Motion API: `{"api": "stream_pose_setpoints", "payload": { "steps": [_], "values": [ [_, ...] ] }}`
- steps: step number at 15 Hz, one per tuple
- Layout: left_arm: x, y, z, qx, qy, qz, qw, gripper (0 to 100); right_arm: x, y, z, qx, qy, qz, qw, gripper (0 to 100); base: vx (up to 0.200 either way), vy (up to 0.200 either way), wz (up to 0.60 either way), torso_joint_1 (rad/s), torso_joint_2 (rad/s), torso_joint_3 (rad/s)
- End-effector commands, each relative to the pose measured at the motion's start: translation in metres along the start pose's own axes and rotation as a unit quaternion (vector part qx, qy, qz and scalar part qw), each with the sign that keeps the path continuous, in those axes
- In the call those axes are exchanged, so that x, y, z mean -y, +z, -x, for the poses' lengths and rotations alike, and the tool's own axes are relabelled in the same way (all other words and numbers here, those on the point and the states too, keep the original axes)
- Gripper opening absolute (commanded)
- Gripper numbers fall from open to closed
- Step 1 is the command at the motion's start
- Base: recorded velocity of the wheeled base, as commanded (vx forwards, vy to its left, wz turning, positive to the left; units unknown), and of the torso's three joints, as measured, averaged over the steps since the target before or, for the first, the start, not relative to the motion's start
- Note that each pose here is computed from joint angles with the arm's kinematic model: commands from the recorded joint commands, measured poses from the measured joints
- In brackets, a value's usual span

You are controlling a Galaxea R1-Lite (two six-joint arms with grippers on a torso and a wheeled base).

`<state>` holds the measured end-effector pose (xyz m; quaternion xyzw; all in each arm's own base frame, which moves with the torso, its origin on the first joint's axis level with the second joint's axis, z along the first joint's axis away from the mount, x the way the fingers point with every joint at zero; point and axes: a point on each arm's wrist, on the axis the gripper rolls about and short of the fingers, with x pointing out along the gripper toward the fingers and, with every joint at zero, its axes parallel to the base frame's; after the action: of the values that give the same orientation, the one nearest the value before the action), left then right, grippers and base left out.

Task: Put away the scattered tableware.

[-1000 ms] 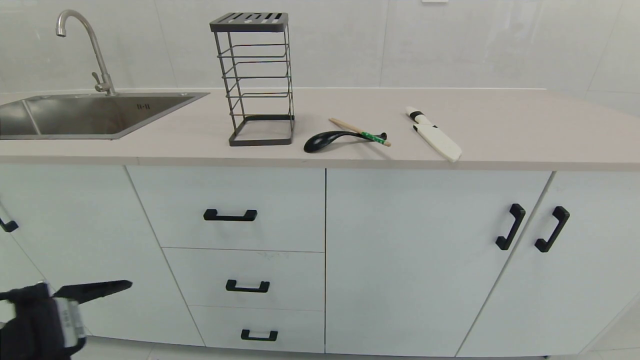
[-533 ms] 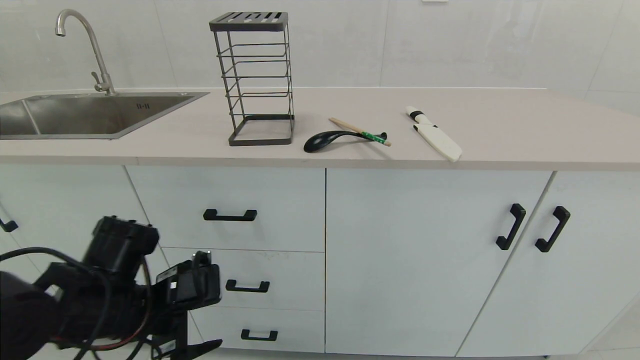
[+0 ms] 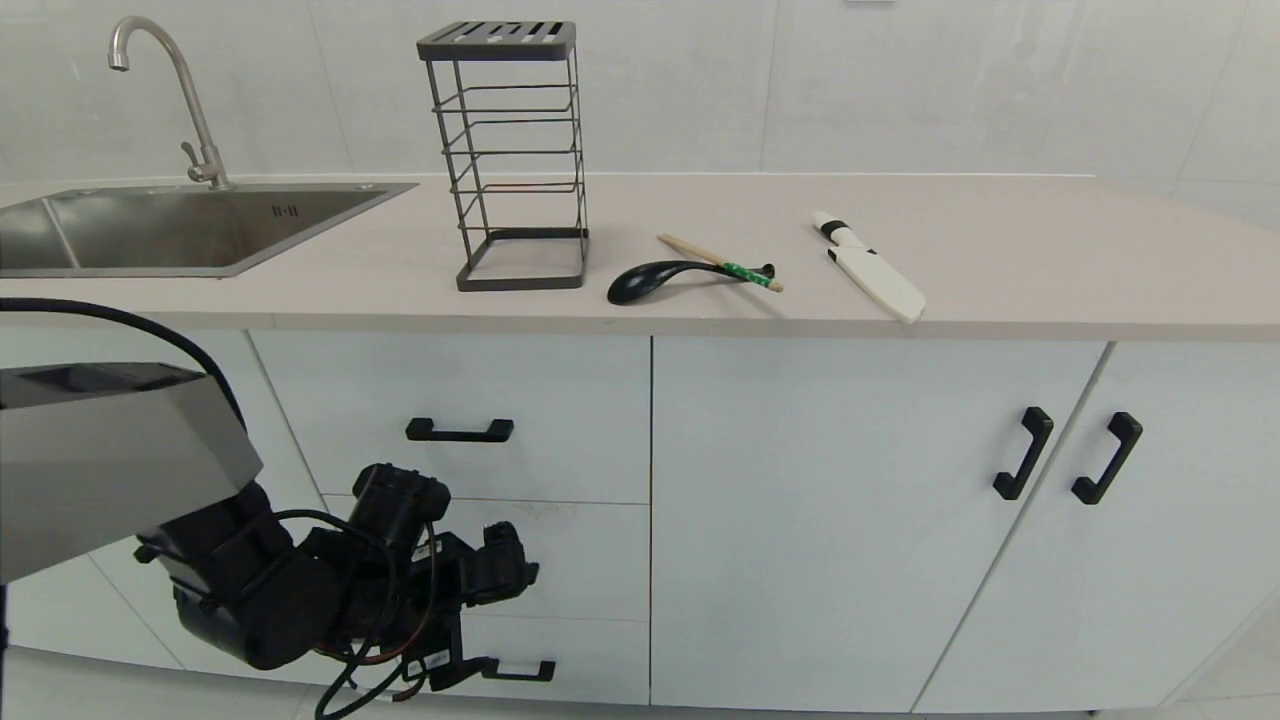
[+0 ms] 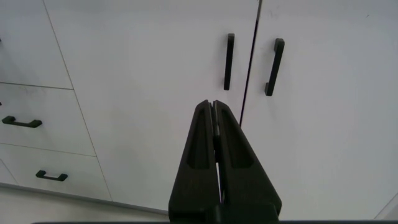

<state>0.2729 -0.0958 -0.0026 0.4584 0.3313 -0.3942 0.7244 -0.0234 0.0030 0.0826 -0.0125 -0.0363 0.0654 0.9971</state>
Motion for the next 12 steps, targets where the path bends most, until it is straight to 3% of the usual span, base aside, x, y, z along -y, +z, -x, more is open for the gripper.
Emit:
{"api": "stream_pose_setpoints", "payload": {
  "steps": [1,8,12],
  "values": [
    [0.007,-0.007,-0.021,-0.017,-0.024,0.003,0.9996,100,0.0,0.0,0.0,0.0,-0.001,0.0,1.0,0,0.0,0.0,0.0,0.0,0.0,0.0],
    [-0.005,-0.002,-0.052,0.004,0.003,-0.004,1.0,100,0.0,0.0,0.0,0.0,0.0,-0.003,1.0,0,0.0,0.0,0.0,0.0,0.0,0.0],
    [-0.004,-0.004,-0.06,0.0,-0.005,-0.004,1.0,100,0.0,0.0,0.0,0.0,0.0,-0.003,1.0,0,0.0,0.0,0.0,0.0,0.0,0.0]
  ]
}}
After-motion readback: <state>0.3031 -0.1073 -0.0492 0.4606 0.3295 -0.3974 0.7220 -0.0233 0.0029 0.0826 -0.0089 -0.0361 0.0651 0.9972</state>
